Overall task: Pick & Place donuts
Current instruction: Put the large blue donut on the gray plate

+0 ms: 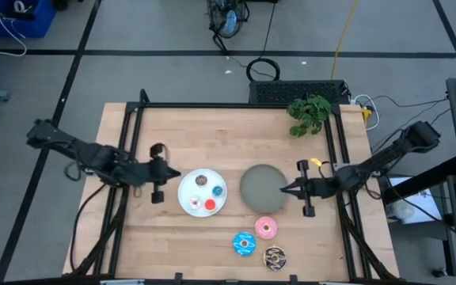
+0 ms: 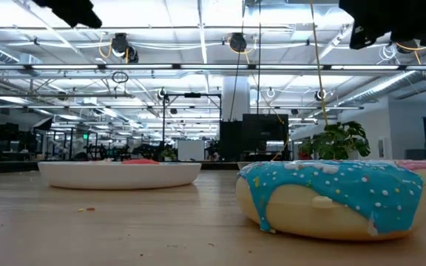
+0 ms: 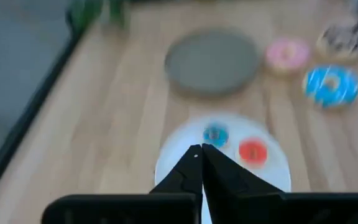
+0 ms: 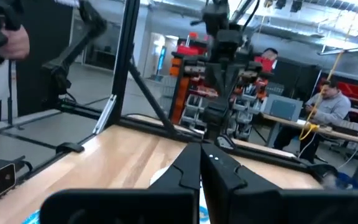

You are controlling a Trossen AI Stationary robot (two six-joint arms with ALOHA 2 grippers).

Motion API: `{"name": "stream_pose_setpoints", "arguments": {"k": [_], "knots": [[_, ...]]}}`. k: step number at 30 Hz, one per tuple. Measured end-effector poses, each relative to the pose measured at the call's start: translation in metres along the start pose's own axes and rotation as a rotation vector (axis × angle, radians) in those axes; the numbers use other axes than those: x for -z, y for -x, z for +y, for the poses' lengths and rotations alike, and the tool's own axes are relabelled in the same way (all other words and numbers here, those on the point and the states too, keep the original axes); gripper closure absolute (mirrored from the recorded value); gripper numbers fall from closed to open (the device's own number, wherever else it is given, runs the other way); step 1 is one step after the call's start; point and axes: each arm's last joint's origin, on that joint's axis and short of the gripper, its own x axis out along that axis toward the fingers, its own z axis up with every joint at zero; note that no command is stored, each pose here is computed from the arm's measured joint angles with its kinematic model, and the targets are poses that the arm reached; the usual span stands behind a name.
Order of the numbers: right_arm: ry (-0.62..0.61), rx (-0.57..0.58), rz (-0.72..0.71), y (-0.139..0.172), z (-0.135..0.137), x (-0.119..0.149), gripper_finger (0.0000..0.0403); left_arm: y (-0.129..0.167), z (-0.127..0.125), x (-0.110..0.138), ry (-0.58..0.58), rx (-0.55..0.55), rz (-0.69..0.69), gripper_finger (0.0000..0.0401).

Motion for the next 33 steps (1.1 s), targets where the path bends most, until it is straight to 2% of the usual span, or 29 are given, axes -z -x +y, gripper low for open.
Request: {"name": "stream_pose_setpoints", "arguments": {"k": [4,6,10,16,21,33], "knots": [[0.003,0.01,-0.013,0.004,-0.002,0.0,0.0403,0.002,0.015,0.022,-0.036,0.052,-0.274,0.0397],[0.012,0.013,-0.006,0.004,-0.003,0.001,0.0403,0.006,0.025,0.033,-0.009,0.051,-0.352,0.0396],[0.031,0.023,0.013,0.003,-0.005,0.003,0.0403,0.007,0.042,0.059,0.081,0.055,-0.378,0.0397],[0.044,0.034,0.045,0.002,-0.008,0.007,0.0403,0.003,0.046,0.088,0.126,0.085,-0.419,0.0398],[0.017,0.055,0.054,0.001,-0.011,0.008,0.0403,-0.007,0.044,0.107,0.102,0.084,-0.579,0.0399],[0.019,0.059,0.092,0.001,-0.012,0.012,0.0403,-0.03,0.041,0.14,0.03,0.001,-0.614,0.0397]]}}
